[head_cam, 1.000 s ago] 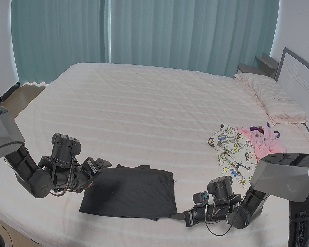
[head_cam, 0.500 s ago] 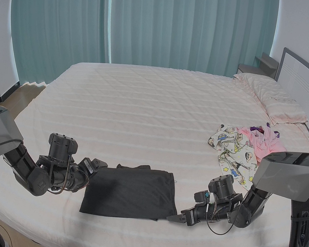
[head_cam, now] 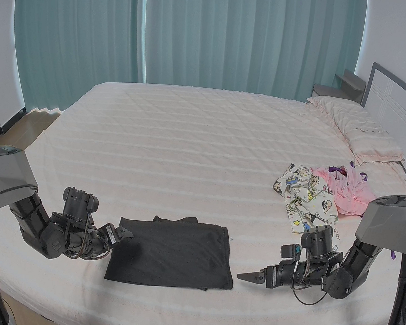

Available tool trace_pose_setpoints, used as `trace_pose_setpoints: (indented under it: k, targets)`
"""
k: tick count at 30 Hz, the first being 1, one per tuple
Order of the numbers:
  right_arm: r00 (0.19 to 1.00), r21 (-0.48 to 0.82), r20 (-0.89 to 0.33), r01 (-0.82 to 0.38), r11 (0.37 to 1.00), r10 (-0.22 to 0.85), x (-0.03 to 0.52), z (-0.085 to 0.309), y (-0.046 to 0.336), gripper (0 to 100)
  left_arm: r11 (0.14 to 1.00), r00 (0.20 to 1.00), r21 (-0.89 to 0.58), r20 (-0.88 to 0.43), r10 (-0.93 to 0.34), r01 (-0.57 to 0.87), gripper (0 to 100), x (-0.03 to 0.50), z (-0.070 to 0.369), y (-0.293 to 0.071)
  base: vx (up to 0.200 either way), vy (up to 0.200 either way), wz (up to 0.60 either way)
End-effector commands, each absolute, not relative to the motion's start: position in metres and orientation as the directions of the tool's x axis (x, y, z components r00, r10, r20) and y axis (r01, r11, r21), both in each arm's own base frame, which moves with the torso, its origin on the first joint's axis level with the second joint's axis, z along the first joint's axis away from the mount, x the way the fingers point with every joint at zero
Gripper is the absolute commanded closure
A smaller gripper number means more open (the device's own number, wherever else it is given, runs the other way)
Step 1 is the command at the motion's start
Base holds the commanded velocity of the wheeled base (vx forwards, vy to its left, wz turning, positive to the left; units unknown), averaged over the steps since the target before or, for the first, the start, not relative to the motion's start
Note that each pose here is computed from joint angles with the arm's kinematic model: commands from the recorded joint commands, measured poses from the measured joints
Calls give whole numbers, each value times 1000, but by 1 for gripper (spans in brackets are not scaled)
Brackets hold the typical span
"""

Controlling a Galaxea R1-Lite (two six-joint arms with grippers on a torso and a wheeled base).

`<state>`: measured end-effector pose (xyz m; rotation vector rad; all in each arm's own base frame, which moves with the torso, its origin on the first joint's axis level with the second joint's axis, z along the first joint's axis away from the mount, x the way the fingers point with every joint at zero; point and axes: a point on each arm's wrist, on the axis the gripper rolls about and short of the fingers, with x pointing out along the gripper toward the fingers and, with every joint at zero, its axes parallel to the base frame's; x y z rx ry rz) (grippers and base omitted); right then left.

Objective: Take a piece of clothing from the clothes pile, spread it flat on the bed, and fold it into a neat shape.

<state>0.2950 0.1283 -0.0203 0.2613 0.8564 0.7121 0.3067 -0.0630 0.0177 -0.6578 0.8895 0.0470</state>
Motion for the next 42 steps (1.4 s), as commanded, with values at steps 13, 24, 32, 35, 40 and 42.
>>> trace_pose_setpoints:
  k: [13, 24, 32, 35, 40, 42]
  targets:
    - [489, 543, -537, -423, 726, 687, 275, -19, 122, 0, 843, 663, -511, -692, -287, -168, 0, 322, -34, -53, 0, 0, 0]
    - [474, 542, -532, -446, 712, 702, 273, -19, 130, 0, 831, 721, -551, -605, -338, -73, 0, 322, -40, -57, 0, 0, 0]
    - [474, 543, -530, -447, 711, 703, 273, -19, 130, 0, 815, 705, -579, -587, -398, -21, 0, 319, -46, -60, 0, 0, 0]
    - [473, 544, -530, -448, 710, 704, 273, -19, 130, 0, 814, 709, -580, -580, -402, -14, 0, 319, -46, -61, 0, 0, 0]
    - [473, 544, -530, -448, 710, 704, 273, -19, 130, 0, 813, 712, -582, -575, -402, -11, 100, 320, -45, -62, 0, 0, 0]
    - [472, 544, -530, -449, 709, 705, 273, -19, 131, 0, 813, 712, -582, -576, -401, -14, 100, 320, -45, -61, 0, 0, 0]
